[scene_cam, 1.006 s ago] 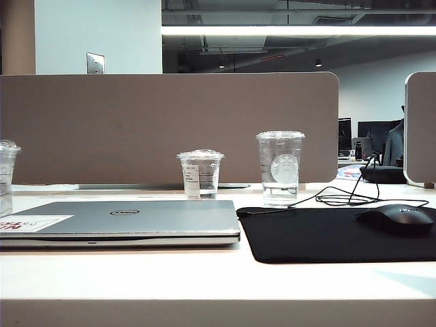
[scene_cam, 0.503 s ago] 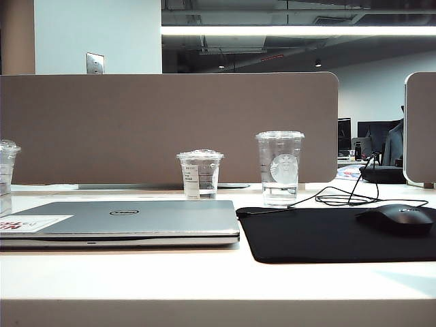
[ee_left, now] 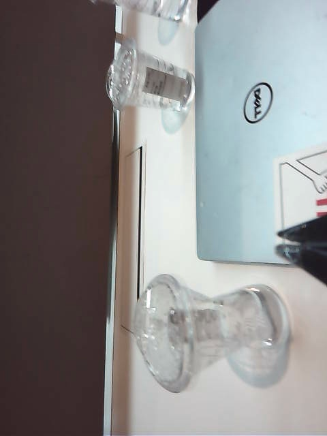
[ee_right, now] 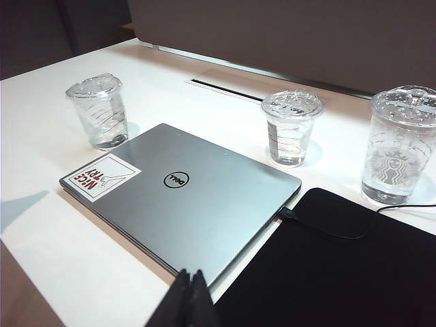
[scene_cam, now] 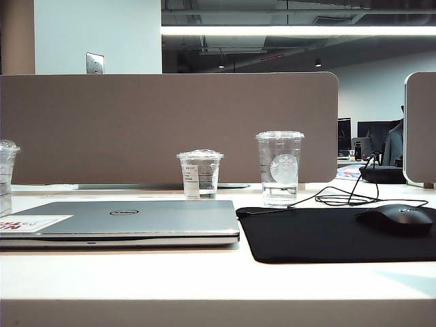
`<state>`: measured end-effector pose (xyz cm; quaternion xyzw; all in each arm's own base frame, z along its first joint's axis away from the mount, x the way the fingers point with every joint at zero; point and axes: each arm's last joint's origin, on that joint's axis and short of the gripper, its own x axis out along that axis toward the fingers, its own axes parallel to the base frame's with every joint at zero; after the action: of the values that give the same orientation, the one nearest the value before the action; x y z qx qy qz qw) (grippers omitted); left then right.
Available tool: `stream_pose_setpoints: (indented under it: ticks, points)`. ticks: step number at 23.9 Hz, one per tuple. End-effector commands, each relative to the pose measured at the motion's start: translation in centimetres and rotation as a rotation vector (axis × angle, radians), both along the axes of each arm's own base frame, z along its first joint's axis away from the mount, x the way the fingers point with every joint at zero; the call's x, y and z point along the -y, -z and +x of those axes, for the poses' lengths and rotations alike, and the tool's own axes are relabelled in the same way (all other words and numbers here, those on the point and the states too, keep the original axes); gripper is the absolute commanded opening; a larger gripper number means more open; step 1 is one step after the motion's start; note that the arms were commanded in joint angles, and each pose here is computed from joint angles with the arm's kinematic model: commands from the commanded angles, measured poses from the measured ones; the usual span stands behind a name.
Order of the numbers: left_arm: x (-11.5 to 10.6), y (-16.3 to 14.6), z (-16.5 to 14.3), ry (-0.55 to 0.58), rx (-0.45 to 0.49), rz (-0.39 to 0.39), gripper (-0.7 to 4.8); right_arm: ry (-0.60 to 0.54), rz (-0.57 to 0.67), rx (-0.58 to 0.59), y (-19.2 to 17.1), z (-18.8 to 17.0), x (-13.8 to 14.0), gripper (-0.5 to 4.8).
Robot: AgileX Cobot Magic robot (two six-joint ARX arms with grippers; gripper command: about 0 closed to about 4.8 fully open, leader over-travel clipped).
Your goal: Pick up the coffee cup on the left and place it on the left side of the laptop.
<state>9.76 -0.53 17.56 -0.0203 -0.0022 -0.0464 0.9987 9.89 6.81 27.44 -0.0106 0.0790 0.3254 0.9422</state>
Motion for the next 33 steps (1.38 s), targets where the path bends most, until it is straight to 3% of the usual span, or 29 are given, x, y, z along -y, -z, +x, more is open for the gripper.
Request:
stream_pose_setpoints:
  ticks: [1, 6, 30, 33]
  points:
    - [-0.1, 0.5, 0.0, -0.020, 0.034, 0.002, -0.06, -0.005, 0.014, 0.020, -0.4, 0.0, 0.0, -0.03]
    - [-0.2, 0.5, 0.0, -0.068, 0.053, 0.064, -0.06, -0.004, 0.015, 0.020, -0.4, 0.0, 0.0, -0.03]
    - [-0.2, 0.6, 0.0, -0.059, 0.040, 0.064, -0.05, 0.006, 0.017, 0.026, -0.4, 0.0, 0.0, -0.03]
    - [-0.2, 0.6, 0.0, -0.059, 0.040, 0.064, -0.05, 0.112, 0.028, 0.054, 0.5, -0.1, 1.3, -0.03]
